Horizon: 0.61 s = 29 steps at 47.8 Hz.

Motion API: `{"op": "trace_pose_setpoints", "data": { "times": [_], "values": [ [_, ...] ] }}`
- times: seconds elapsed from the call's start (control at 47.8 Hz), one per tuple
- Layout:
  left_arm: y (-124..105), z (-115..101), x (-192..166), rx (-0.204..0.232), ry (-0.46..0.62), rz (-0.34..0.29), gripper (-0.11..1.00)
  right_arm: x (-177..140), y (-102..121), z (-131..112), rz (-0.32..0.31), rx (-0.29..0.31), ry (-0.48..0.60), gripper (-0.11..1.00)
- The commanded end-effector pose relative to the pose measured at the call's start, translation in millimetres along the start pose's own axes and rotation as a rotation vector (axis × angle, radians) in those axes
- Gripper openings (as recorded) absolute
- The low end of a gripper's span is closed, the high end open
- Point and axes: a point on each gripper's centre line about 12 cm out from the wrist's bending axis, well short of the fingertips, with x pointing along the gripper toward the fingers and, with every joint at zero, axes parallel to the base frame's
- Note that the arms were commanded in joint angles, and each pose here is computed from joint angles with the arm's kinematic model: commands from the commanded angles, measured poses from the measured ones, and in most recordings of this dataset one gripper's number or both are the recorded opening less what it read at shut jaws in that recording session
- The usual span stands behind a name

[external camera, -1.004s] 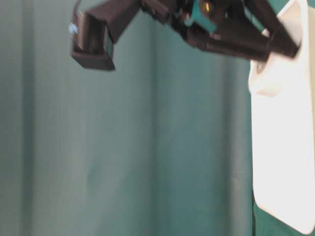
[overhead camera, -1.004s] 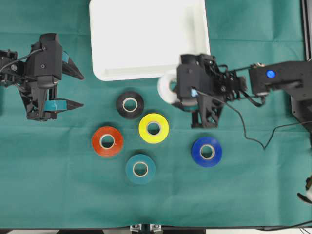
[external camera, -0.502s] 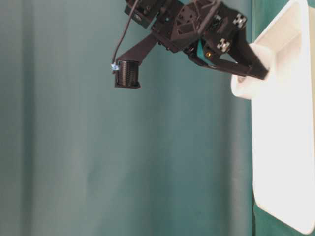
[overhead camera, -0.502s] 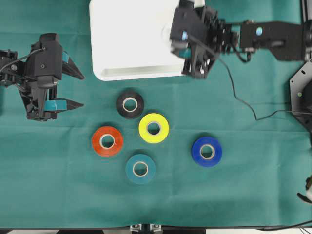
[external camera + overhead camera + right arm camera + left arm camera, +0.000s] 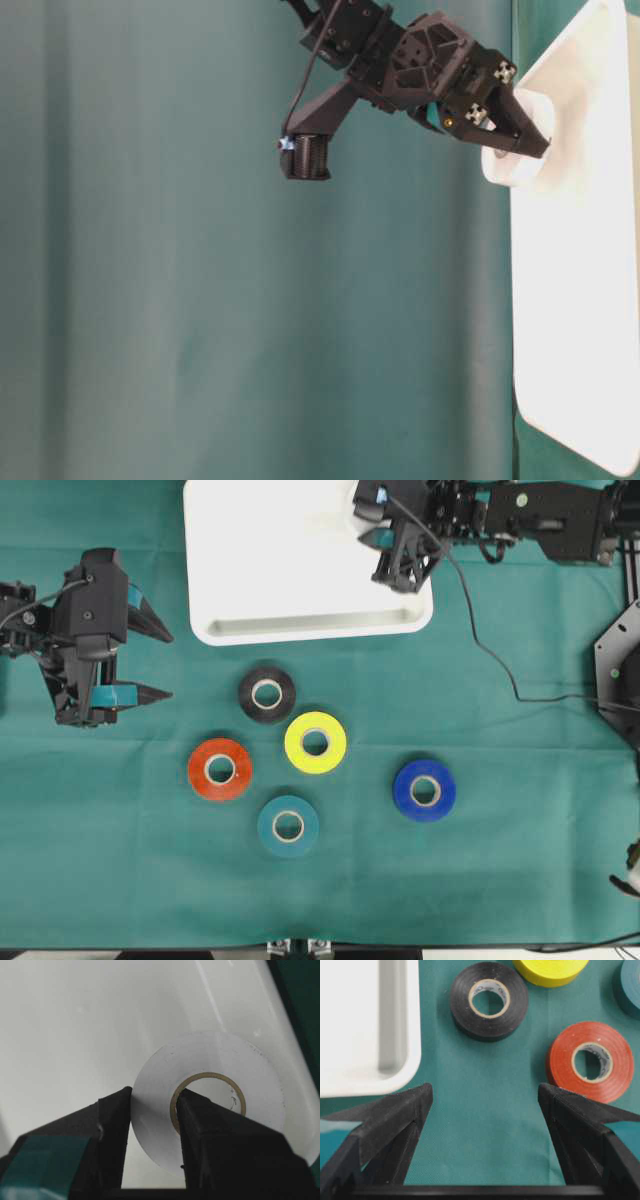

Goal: Put the tape alternately from left to right into the white case.
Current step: 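Lift the white roll and carry it into the white tray, then release the white roll in the tray and withdraw the right gripper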

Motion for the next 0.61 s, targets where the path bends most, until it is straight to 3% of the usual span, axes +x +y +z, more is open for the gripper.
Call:
{"op": "trace_pose_setpoints", "data": {
  "times": [0.0, 0.585],
  "values": [
    [0.0, 5.9, -1.7, -0.002, -0.023, -0.001, 0.54, -3.1, -1.4, 14.4, 0.004, 0.001, -0.054, 0.28],
    [-0.1, 6.5, -1.8, -0.002, -0.025, -0.001, 0.53, 0.6, -4.1, 13.2, 0.001, 0.007, -0.049, 0.28]
  ]
}}
